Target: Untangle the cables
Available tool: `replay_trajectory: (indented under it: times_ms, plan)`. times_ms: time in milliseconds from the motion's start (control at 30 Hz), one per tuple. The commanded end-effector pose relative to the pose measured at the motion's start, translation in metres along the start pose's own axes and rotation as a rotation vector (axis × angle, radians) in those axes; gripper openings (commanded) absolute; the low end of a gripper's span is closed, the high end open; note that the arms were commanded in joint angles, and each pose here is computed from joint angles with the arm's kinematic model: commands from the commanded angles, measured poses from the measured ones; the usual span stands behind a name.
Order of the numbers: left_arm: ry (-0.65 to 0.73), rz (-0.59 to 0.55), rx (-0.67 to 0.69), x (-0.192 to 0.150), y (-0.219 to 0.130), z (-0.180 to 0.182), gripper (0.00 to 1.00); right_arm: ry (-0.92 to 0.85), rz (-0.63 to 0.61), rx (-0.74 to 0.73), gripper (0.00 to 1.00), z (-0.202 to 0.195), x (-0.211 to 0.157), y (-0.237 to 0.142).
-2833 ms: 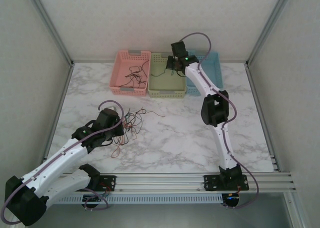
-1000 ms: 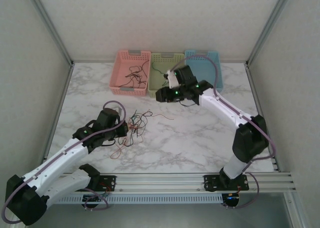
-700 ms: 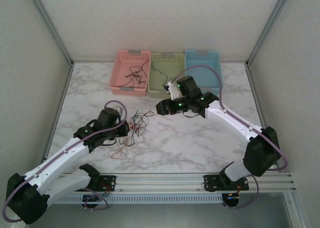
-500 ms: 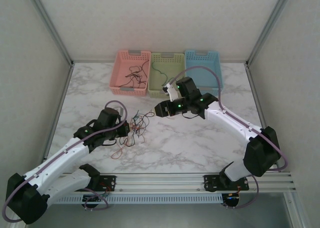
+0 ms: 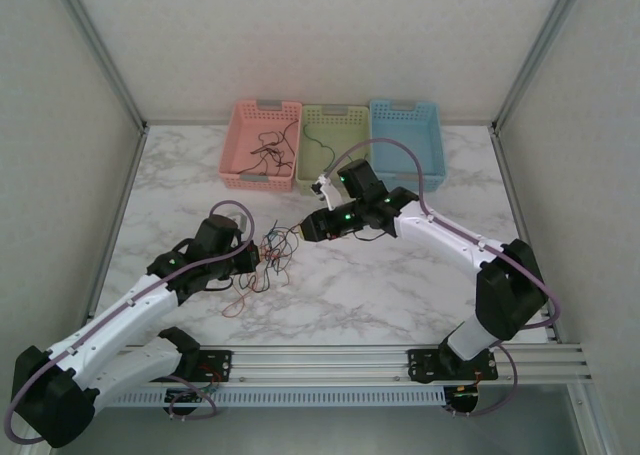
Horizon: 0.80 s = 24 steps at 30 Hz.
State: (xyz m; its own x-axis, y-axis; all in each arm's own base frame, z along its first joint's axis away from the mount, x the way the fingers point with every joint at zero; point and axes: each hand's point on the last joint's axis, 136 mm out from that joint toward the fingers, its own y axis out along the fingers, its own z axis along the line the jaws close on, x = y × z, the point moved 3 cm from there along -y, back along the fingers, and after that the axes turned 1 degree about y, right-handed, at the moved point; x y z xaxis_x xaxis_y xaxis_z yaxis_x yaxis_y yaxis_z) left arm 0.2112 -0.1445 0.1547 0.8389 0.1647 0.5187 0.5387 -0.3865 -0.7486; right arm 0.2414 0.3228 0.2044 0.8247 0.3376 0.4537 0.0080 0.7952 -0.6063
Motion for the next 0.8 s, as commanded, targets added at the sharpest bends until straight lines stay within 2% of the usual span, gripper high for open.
replay_trajectory:
  times_ms: [0, 67, 133, 200, 267, 367, 533, 667, 767]
  plan:
    - [0.003, -0.024, -0.03, 0.009, -0.008, -0.007, 0.0, -0.024, -0.006, 0.033, 0.34, 0.008, 0.008, 0.001]
    - [0.003, -0.027, -0.033, 0.009, -0.009, -0.007, 0.0, -0.023, -0.005, 0.033, 0.27, 0.008, 0.009, 0.002]
    - [0.003, -0.028, -0.033, 0.008, -0.01, -0.007, 0.0, -0.025, -0.009, 0.028, 0.25, 0.008, 0.01, 0.001]
    - [0.006, -0.026, -0.031, 0.008, -0.01, -0.006, 0.0, -0.036, -0.009, 0.015, 0.31, 0.008, 0.011, -0.001]
    - [0.008, -0.024, -0.027, 0.007, -0.011, -0.006, 0.0, -0.068, -0.012, -0.005, 0.45, 0.01, 0.011, -0.006]
    - [0.002, -0.026, -0.023, 0.008, -0.015, -0.005, 0.0, -0.16, -0.077, -0.056, 0.54, 0.015, 0.016, -0.025]
    - [-0.009, -0.067, -0.092, 0.014, -0.035, -0.016, 0.0, -0.3, -0.238, -0.129, 0.6, 0.017, 0.019, -0.049]
    - [0.002, -0.081, -0.086, 0.017, -0.046, -0.016, 0.0, -0.309, -0.322, -0.195, 0.6, 0.003, 0.017, -0.055]
    - [-0.001, -0.082, -0.107, 0.017, -0.051, -0.019, 0.0, -0.307, -0.366, -0.192, 0.6, -0.005, 0.015, -0.055]
